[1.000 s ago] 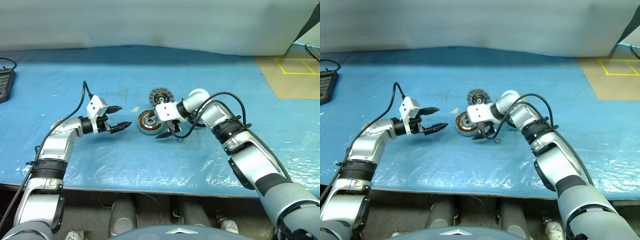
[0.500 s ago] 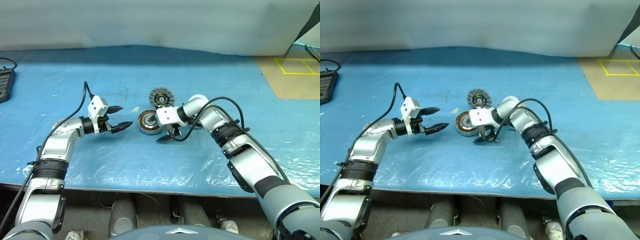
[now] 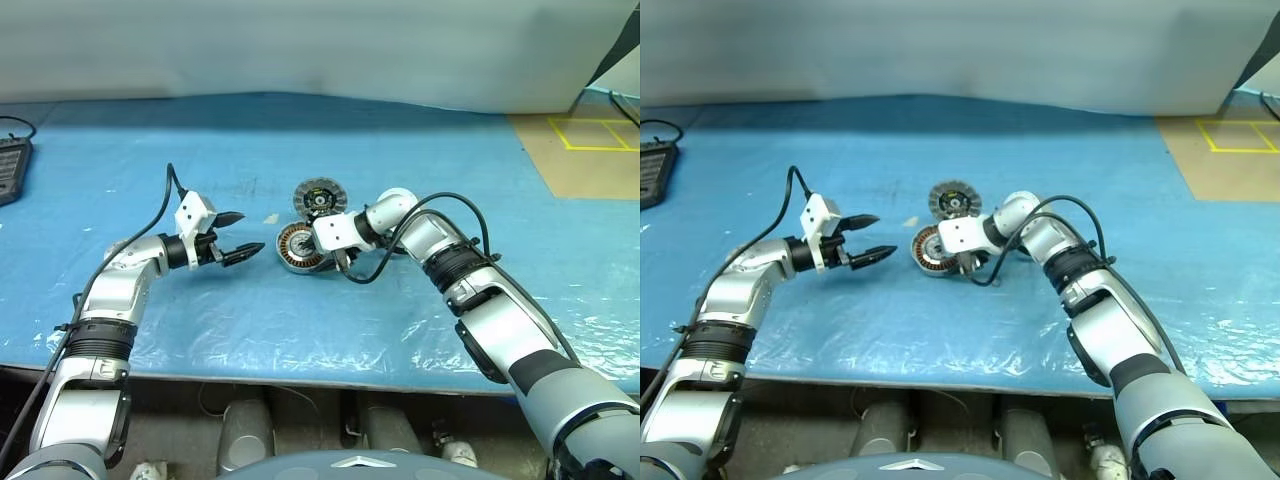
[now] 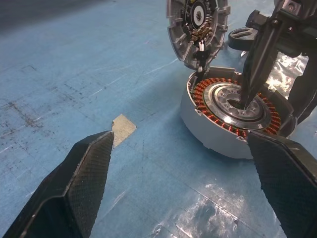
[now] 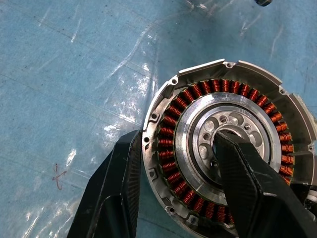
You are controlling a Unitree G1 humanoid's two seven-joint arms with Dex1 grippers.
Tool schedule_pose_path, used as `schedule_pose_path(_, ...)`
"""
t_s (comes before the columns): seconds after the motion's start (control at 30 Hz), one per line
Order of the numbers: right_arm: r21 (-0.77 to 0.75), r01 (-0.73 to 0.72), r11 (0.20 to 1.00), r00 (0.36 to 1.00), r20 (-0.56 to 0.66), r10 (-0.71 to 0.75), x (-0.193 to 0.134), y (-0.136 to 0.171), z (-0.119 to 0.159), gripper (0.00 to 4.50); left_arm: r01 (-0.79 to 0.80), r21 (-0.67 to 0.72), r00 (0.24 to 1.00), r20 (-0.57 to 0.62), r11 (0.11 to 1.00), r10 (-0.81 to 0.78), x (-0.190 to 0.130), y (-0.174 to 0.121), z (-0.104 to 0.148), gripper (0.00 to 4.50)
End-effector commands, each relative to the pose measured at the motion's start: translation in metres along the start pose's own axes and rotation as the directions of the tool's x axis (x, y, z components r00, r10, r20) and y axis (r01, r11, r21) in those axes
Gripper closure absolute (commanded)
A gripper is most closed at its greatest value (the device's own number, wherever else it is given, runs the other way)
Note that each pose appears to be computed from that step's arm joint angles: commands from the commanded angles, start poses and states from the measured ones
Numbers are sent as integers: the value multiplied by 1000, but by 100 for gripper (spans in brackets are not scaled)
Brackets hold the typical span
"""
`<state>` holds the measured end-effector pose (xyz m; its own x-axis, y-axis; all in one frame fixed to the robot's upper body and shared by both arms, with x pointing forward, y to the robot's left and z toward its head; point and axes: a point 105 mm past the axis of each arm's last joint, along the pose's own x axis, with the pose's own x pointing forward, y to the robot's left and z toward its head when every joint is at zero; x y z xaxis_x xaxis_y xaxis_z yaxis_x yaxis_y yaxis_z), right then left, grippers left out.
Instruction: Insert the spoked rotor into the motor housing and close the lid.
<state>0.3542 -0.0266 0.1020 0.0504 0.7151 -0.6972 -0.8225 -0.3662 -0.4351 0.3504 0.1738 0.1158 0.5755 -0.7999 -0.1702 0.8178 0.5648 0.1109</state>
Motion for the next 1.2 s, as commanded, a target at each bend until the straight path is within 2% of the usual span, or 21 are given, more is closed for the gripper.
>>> schedule_pose_path(0.03, -18, -33, 999, 998, -45, 32, 0, 8, -7, 255, -8, 37, 1000, 20, 999, 7, -3, 3, 10, 0)
schedule_pose_path(0.5, -217, -138, 966, 990, -65, 126, -3, 26, 14, 260, -37, 30, 999, 13, 999, 37, -8, 7, 6, 0)
schedule_pose_path(0.87, -232, -168, 958, 986, -26, 166, 6, 34, 32, 260, -54, 27, 999, 6, 998, 53, -13, 7, 4, 0)
schedule_pose_path(1.17, -180, -178, 967, 984, -30, 176, 12, 42, 27, 260, -56, 22, 998, 3, 998, 56, -15, 5, 3, 0)
schedule_pose_path(1.2, -178, -171, 969, 985, -32, 168, 12, 41, 26, 229, -55, 21, 998, 3, 998, 55, -14, 5, 3, 0)
